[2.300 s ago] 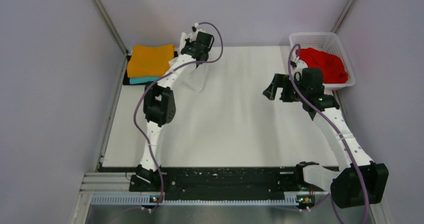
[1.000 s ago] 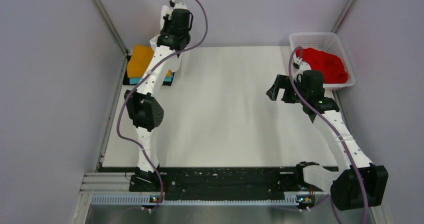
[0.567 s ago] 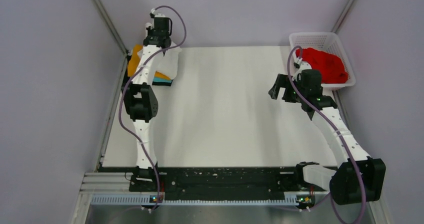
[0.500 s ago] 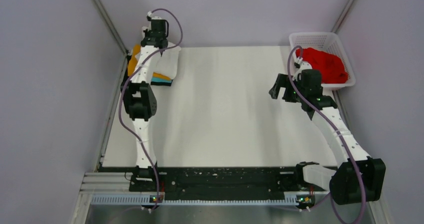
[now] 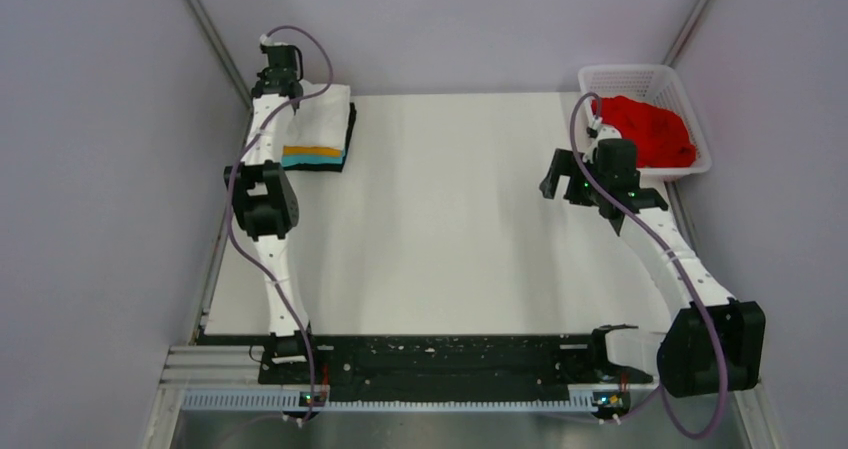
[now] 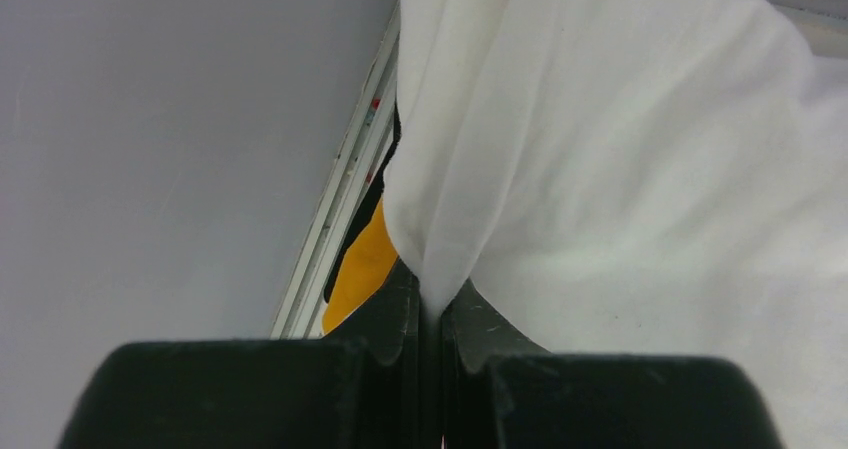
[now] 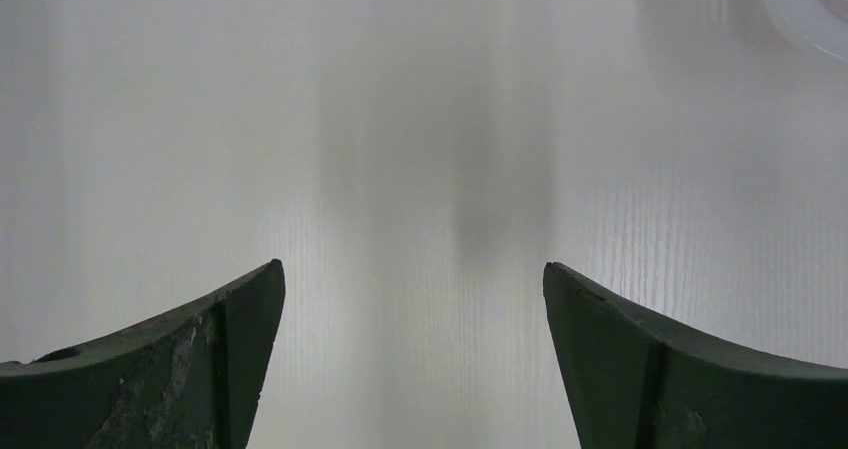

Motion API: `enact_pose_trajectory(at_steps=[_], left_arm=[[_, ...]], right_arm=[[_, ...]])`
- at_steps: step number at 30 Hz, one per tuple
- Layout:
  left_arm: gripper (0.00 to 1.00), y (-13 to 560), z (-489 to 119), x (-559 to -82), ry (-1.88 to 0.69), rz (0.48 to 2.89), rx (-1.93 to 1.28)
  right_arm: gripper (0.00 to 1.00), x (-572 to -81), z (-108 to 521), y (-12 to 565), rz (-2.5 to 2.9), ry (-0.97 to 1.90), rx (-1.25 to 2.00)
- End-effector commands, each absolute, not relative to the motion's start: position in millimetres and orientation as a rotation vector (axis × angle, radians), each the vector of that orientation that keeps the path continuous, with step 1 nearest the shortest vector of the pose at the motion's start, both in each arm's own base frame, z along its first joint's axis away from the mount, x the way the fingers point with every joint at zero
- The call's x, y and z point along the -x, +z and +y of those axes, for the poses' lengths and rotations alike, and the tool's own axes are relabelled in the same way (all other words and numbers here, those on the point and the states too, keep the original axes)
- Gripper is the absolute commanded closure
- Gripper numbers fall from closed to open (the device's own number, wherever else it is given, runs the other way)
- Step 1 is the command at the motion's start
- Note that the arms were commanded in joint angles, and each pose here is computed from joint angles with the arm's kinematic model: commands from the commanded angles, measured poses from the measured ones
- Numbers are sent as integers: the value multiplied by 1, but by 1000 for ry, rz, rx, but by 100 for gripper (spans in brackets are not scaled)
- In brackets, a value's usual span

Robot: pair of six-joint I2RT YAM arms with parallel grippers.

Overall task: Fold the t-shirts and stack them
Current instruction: Put the neatly folded tshirt into the corner of the board with the left arm

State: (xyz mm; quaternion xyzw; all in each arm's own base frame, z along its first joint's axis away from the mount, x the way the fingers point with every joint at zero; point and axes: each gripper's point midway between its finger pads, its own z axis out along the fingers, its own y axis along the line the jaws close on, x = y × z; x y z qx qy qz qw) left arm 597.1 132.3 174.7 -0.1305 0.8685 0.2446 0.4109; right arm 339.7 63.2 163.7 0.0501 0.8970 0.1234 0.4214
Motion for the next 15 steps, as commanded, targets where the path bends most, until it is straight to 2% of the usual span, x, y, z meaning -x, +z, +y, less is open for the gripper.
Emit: enact_pose_trajectory(at_steps=[1, 2, 4, 5, 8, 15], left_arm=[[84, 189, 144, -608, 610, 2115, 380], [69, 189, 146, -606, 620, 2112, 392], [21, 194, 151, -603, 645, 2096, 429], [10, 198, 154, -600, 660, 2079, 464], [2, 213, 159, -593, 684, 2038, 519], [1, 245, 148, -572, 592, 2003, 588]], right_arm=[[1, -351, 58, 163, 2228, 281, -130], [1, -351, 58, 161, 2234, 281, -130], [1, -351, 58, 163, 2229, 282, -130], [1, -351, 58, 164, 2226, 282, -133], [1, -350, 57, 168, 2211, 279, -130], [1, -348, 61, 173, 2202, 310, -119]])
